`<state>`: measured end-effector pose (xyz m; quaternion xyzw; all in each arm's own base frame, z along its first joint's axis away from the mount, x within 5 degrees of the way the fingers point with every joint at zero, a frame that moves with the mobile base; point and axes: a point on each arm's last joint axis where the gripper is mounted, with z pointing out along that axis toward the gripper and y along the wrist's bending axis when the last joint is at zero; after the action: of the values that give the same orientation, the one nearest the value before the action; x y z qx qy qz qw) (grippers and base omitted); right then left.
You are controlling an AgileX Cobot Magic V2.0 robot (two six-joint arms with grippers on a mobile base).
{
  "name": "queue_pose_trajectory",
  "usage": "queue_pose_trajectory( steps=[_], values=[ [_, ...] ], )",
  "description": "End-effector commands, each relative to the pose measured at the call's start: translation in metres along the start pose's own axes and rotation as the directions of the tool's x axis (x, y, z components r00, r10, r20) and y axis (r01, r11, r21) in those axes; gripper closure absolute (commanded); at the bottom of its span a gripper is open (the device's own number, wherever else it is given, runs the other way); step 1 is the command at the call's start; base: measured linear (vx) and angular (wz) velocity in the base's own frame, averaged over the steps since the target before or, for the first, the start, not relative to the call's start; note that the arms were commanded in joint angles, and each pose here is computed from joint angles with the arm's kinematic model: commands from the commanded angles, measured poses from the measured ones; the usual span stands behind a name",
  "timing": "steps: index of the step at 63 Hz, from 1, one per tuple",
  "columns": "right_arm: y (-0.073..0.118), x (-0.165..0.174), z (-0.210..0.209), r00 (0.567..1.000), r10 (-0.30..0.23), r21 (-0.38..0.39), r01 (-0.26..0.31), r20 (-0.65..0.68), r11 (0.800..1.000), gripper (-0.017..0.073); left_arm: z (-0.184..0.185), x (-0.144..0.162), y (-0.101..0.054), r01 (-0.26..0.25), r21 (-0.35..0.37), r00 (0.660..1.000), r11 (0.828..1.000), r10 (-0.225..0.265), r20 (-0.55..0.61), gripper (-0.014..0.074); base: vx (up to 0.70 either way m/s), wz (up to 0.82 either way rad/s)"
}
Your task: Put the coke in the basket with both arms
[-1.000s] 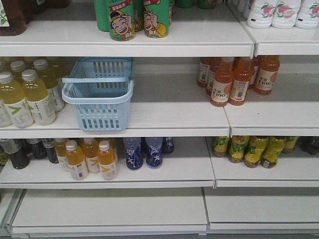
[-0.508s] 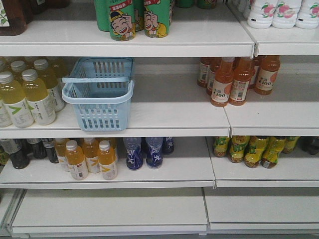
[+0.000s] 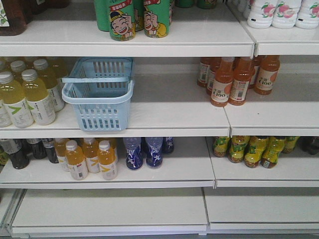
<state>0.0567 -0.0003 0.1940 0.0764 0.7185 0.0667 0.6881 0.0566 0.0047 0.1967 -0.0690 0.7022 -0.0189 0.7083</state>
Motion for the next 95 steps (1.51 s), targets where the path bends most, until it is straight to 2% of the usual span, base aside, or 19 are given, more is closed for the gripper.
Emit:
queue_pose_trajectory(
  steps=[1, 8, 11, 13, 16, 17, 22, 31, 34, 39, 41, 45, 48, 51, 63, 69, 78, 87, 95],
  values=[
    [0.0, -0.005, -0.001, 0.997, -0.015, -0.005, 0.015, 0.076, 1.0, 0.0564, -0.003, -0.018, -0.005, 0.011, 0.044, 0.992, 0.999, -0.016, 0.122, 0.0599, 0.0, 0.0],
    [0.0, -0.005, -0.001, 0.997, -0.015, -0.005, 0.015, 0.076, 1.0, 0.0564, -0.004, -0.023, -0.006, 0.079, 0.074, 0.982, 0.994, -0.09, 0.164, 0.0599, 0.0, 0.0],
    [0.0, -0.005, -0.001, 0.997, -0.015, -0.005, 0.015, 0.076, 1.0, 0.0564, -0.004, -0.026, -0.007, 0.243, 0.115, 0.948, 0.963, -0.261, 0.182, 0.0599, 0.0, 0.0],
    [0.0, -0.005, -0.001, 0.997, -0.015, -0.005, 0.015, 0.076, 1.0, 0.0564, -0.005, -0.028, -0.007, 0.385, 0.151, 0.893, 0.911, -0.409, 0.188, 0.0599, 0.0, 0.0],
    [0.0, -0.005, -0.001, 0.997, -0.015, -0.005, 0.015, 0.076, 1.0, 0.0564, -0.006, -0.031, -0.005, 0.581, 0.2, 0.77, 0.789, -0.613, 0.178, 0.0599, 0.0, 0.0],
    [0.0, -0.005, -0.001, 0.997, -0.015, -0.005, 0.015, 0.076, 1.0, 0.0564, -0.006, -0.032, -0.005, 0.659, 0.22, 0.701, 0.719, -0.694, 0.168, 0.0599, 0.0, 0.0],
    [0.0, -0.005, -0.001, 0.997, -0.015, -0.005, 0.015, 0.076, 1.0, 0.0564, -0.006, -0.033, -0.002, 0.815, 0.25, 0.505, 0.522, -0.853, 0.133, 0.0599, 0.0, 0.0],
    [0.0, -0.005, -0.001, 0.997, -0.015, -0.005, 0.015, 0.076, 1.0, 0.0564, -0.007, -0.035, 0.0, 0.879, 0.275, 0.368, 0.39, -0.921, 0.129, 0.0599, 0.0, 0.0],
    [0.0, -0.005, -0.001, 0.997, -0.015, -0.005, 0.015, 0.076, 1.0, 0.0564, -0.008, -0.038, 0.003, 0.916, 0.312, 0.226, 0.253, -0.967, 0.121, 0.0599, 0.0, 0.0],
    [0.0, -0.005, -0.001, 0.997, -0.015, -0.005, 0.015, 0.076, 1.0, 0.0564, -0.011, -0.047, 0.009, 0.904, 0.422, -0.104, -0.064, -0.992, 0.072, 0.0599, 0.0, 0.0],
    [0.0, -0.005, -0.001, 0.997, -0.015, -0.005, 0.015, 0.076, 1.0, 0.0564, -0.014, -0.054, 0.01, 0.866, 0.474, -0.203, -0.162, -0.979, 0.036, 0.0599, 0.0, 0.0],
    [0.0, -0.005, -0.001, 0.997, -0.015, -0.005, 0.015, 0.076, 1.0, 0.0564, -0.023, -0.074, 0.011, 0.761, 0.589, -0.308, -0.273, -0.95, -0.043, 0.0599, 0.0, 0.0],
    [0.0, -0.005, -0.001, 0.997, -0.015, -0.005, 0.015, 0.076, 1.0, 0.0564, -0.035, -0.099, 0.007, 0.674, 0.687, -0.277, -0.27, -0.955, -0.103, 0.0599, 0.0, 0.0],
    [0.0, -0.005, -0.001, 0.997, -0.015, -0.005, 0.015, 0.076, 1.0, 0.0564, -0.047, -0.124, 0.0, 0.615, 0.76, -0.187, -0.208, -0.976, -0.116, 0.0599, 0.0, 0.0],
    [0.0, -0.005, -0.001, 0.997, -0.015, -0.005, 0.015, 0.076, 1.0, 0.0564, -0.049, -0.204, -0.037, 0.525, 0.829, 0.293, 0.191, -0.956, 0.035, 0.0599, 0.0, 0.0],
    [0.0, -0.005, -0.001, 0.997, -0.015, -0.005, 0.015, 0.076, 1.0, 0.0564, -0.025, -0.222, -0.05, 0.519, 0.796, 0.451, 0.312, -0.891, 0.055, 0.0599, 0.0, 0.0],
    [0.0, -0.005, -0.001, 0.997, -0.015, -0.005, 0.015, 0.076, 1.0, 0.0564, 0.039, -0.216, -0.06, 0.663, 0.693, 0.487, 0.282, -0.866, -0.114, 0.0582, 0.0, 0.0],
    [0.0, -0.005, -0.001, 0.997, -0.015, -0.005, 0.015, 0.076, 1.0, 0.0564, 0.102, -0.186, -0.065, 0.769, 0.566, 0.503, 0.297, -0.827, -0.25, 0.0499, 0.0, 0.0],
    [0.0, -0.005, -0.001, 0.997, -0.015, -0.005, 0.015, 0.076, 1.0, 0.0564, 0.15, -0.153, -0.068, 0.862, 0.468, 0.403, 0.195, -0.823, -0.4, 0.0363, 0.0, 0.0]
  ],
)
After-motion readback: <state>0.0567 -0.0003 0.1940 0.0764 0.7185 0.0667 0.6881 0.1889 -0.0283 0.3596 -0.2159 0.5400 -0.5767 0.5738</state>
